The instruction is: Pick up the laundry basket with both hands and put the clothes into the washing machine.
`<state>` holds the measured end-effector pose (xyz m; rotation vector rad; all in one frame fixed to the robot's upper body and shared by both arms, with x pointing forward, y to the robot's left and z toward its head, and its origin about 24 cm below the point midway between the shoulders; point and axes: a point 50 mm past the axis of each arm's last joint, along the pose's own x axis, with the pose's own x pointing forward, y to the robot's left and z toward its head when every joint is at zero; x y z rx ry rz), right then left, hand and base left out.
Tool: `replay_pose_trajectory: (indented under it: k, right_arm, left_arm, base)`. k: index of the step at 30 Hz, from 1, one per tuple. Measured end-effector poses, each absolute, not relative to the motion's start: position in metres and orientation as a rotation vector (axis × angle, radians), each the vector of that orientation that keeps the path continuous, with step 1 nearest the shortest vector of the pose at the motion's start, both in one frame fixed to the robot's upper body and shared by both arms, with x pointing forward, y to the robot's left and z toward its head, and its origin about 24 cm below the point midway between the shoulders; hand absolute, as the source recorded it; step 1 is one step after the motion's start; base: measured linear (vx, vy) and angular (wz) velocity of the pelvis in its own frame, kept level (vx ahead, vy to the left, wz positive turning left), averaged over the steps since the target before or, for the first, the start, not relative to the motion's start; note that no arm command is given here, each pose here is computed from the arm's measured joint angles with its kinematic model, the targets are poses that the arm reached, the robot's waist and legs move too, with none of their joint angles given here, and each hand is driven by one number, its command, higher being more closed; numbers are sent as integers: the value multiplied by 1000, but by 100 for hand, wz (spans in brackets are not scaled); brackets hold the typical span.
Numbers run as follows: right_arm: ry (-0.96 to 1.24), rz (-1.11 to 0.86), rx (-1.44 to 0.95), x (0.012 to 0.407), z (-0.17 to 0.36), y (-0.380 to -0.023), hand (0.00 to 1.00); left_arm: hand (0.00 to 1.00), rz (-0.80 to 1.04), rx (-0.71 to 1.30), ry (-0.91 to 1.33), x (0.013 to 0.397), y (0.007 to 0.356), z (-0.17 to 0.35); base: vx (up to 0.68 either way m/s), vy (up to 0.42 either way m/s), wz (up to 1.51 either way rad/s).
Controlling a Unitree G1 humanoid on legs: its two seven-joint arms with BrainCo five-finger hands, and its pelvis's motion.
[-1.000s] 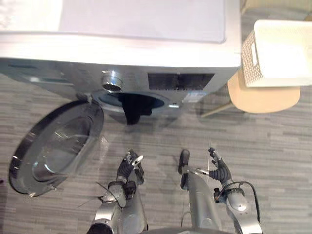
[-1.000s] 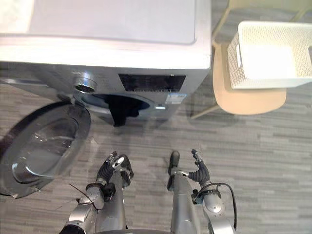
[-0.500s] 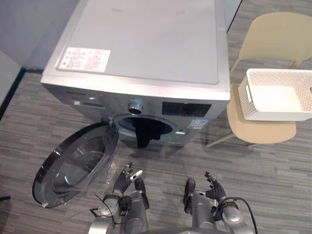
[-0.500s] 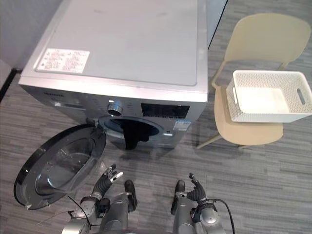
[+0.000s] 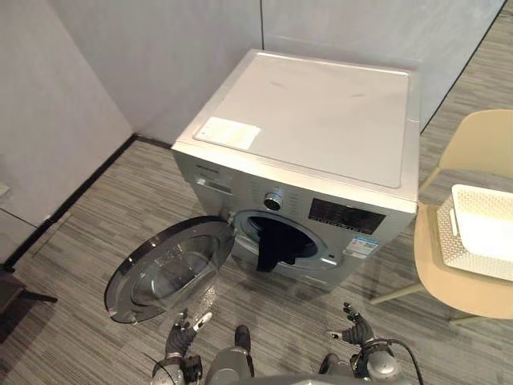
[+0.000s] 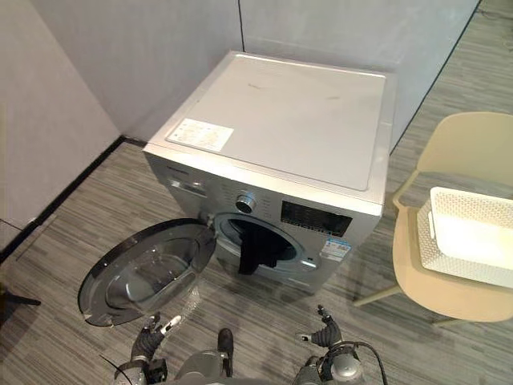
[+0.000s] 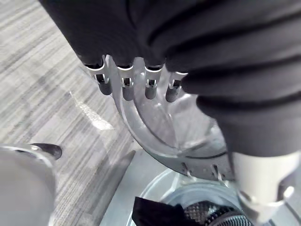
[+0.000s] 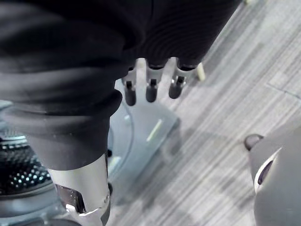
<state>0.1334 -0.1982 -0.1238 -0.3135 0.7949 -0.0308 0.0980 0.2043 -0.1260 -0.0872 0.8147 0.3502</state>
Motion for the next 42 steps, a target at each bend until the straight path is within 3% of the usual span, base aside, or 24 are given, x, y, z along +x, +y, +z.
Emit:
replay_pose_trajectory:
  k: [4, 11, 25, 30, 34, 40, 42]
  right_arm:
    - [927, -126, -278, 109, -139, -214, 0]
    - [1017, -130, -224, 102, -151, -204, 0]
    - [923, -118, 6, 157, -143, -165, 0]
    - [810, -180, 122, 200, -123, -161, 0]
    - [654, -256, 242, 259, -86, -166, 0]
    - [516, -257, 450, 319, -37, -143, 0]
    - [465, -291, 549, 338, -16, -147, 0]
  left_arm:
    - [0, 502, -131, 965, 66, 211, -146]
    - [0, 474, -21, 1032, 53, 222, -150]
    - [0, 438, -22, 1037, 55, 211, -152]
    - [0, 428, -59, 877, 86, 207, -135]
    - [0, 411, -92, 785, 103, 201, -124]
    - [0, 433, -114, 767, 108, 203, -122]
    - [0, 396, -103, 726, 127, 201, -117]
  base:
    - [-31, 211, 7]
    - [-19, 116, 16]
    - [14, -101, 39]
    - [-108, -64, 107]
    - [-152, -1, 41]
    - [-24, -4, -11]
    - [30, -3, 19]
